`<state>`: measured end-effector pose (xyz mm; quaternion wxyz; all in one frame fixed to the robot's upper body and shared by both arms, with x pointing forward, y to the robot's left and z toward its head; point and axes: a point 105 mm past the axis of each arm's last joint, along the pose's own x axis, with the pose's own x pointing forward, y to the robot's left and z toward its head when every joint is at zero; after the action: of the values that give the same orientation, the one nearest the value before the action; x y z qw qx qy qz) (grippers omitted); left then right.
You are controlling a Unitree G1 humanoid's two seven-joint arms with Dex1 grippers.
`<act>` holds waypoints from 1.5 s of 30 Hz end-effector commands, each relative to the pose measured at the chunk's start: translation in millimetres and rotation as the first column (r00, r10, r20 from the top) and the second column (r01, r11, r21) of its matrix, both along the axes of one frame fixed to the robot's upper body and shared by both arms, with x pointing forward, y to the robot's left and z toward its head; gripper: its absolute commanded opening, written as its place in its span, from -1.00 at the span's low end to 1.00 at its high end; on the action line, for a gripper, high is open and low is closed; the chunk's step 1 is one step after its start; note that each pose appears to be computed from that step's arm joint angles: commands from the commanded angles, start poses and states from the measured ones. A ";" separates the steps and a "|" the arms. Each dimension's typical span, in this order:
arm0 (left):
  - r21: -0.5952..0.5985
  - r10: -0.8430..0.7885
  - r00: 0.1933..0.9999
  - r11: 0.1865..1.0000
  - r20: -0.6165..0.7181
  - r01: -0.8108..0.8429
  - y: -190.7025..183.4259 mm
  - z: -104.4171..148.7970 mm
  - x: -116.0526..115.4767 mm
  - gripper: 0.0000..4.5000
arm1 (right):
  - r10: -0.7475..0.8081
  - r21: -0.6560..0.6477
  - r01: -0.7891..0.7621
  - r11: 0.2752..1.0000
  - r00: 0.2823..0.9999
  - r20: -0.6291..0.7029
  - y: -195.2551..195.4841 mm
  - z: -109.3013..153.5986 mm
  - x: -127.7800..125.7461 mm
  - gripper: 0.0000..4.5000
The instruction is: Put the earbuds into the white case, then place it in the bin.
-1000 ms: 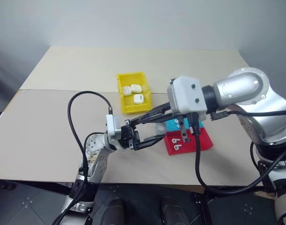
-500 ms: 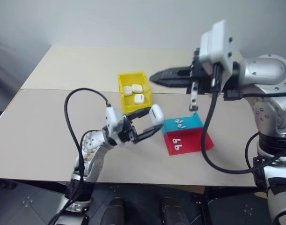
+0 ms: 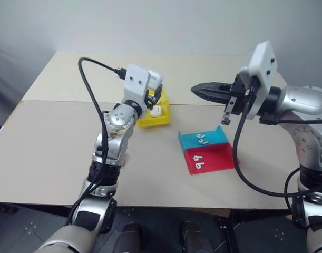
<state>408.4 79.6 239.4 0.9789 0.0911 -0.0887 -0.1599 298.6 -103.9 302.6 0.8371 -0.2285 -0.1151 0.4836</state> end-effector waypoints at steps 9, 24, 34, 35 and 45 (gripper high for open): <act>0.028 0.088 0.996 0.996 -0.014 -0.087 -2.9 -4.3 21.6 0.80 | -0.037 -0.004 0.038 0.999 0.997 0.066 -2.4 6.2 -4.9 -1.00; -0.147 -0.371 0.925 0.913 0.082 0.380 -3.3 22.0 -36.2 0.98 | -0.033 -0.132 0.042 0.990 0.997 0.070 -23.8 -24.0 -15.4 -1.00; 0.075 -0.565 0.819 0.816 -0.098 0.573 74.3 -7.9 -125.6 0.98 | -0.142 -0.400 0.117 0.909 0.989 -0.033 -108.1 -83.2 -41.8 -1.00; 0.088 -0.563 0.819 0.815 -0.114 0.572 80.1 -10.0 -129.7 0.98 | -0.166 -0.415 0.134 0.900 0.985 -0.042 -115.7 -84.8 -42.4 -1.00; 0.223 -0.486 0.834 0.811 -0.260 0.541 133.5 -18.2 -169.3 0.98 | -0.228 -0.517 0.173 0.838 0.973 -0.044 -164.7 -95.2 -59.2 -1.00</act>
<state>243.8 216.4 207.6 0.8833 0.1689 0.0344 -0.4359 241.5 -267.6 195.3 0.8082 -0.4012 0.1009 0.4192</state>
